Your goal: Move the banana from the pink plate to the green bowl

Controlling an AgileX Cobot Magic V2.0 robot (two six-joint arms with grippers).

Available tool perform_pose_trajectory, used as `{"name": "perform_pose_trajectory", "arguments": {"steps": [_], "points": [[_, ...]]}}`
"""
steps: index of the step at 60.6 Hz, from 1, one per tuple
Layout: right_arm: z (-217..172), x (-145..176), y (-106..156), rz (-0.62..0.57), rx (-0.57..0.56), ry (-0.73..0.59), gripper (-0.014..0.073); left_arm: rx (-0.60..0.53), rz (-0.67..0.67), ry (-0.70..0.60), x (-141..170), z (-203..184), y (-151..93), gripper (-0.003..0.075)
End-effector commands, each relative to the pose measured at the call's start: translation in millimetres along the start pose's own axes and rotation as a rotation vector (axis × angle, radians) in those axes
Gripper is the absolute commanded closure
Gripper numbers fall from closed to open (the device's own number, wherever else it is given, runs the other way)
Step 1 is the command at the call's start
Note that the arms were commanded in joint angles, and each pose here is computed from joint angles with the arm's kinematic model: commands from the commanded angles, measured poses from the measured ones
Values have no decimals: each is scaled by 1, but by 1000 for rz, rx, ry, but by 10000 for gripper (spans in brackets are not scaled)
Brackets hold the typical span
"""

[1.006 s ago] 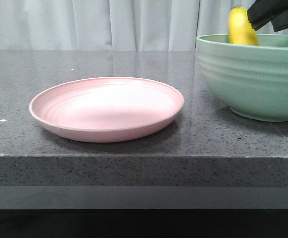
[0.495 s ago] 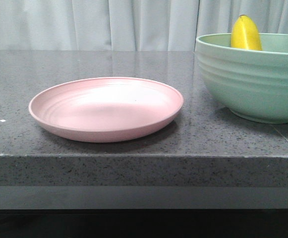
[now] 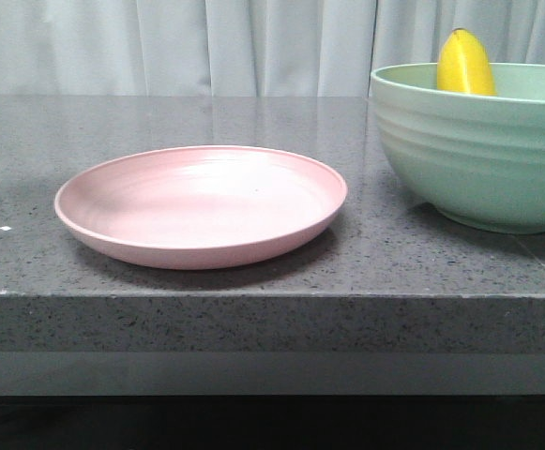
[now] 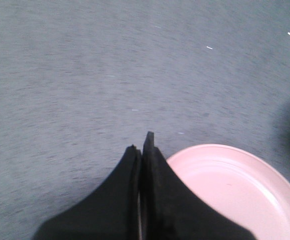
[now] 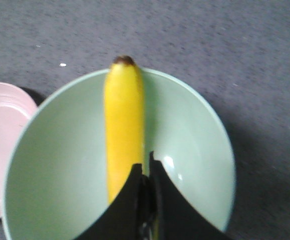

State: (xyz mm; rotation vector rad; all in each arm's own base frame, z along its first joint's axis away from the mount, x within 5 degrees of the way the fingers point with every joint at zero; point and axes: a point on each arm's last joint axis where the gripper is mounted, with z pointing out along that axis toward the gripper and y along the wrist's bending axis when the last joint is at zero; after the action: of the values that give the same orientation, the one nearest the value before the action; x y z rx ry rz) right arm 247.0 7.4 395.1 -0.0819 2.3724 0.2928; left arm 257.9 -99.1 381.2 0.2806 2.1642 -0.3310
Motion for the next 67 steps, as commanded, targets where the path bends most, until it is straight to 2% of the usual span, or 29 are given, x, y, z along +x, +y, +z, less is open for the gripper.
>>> {"name": "perform_pose_trajectory", "arguments": {"steps": [1, 7, 16, 24, 31, 43, 54, 67], "points": [[-32, -3, 4, -18, 83, -131, 654, -45, -40, -150, -11, -33, 15, 741], [-49, 8, 16, -73, 85, -252, 654, -120, -75, -180, 5, -54, 33, 741], [-63, 42, 36, -173, 15, -390, 654, -207, -104, -261, 39, -86, 47, 741], [-60, 84, 40, -202, -31, -471, 654, -222, -97, -348, 73, -107, 44, 741], [-55, 127, 33, -199, -37, -579, 654, -218, -85, -423, 109, -121, 39, 741], [-44, 185, 21, -190, -33, -643, 654, -214, -71, -495, 168, -134, 34, 741], [-46, 203, 17, -188, -34, -727, 654, -207, -55, -597, 198, -143, 30, 741], [-49, 204, 17, -184, -38, -743, 654, -204, -48, -644, 204, -149, 29, 741]]}}
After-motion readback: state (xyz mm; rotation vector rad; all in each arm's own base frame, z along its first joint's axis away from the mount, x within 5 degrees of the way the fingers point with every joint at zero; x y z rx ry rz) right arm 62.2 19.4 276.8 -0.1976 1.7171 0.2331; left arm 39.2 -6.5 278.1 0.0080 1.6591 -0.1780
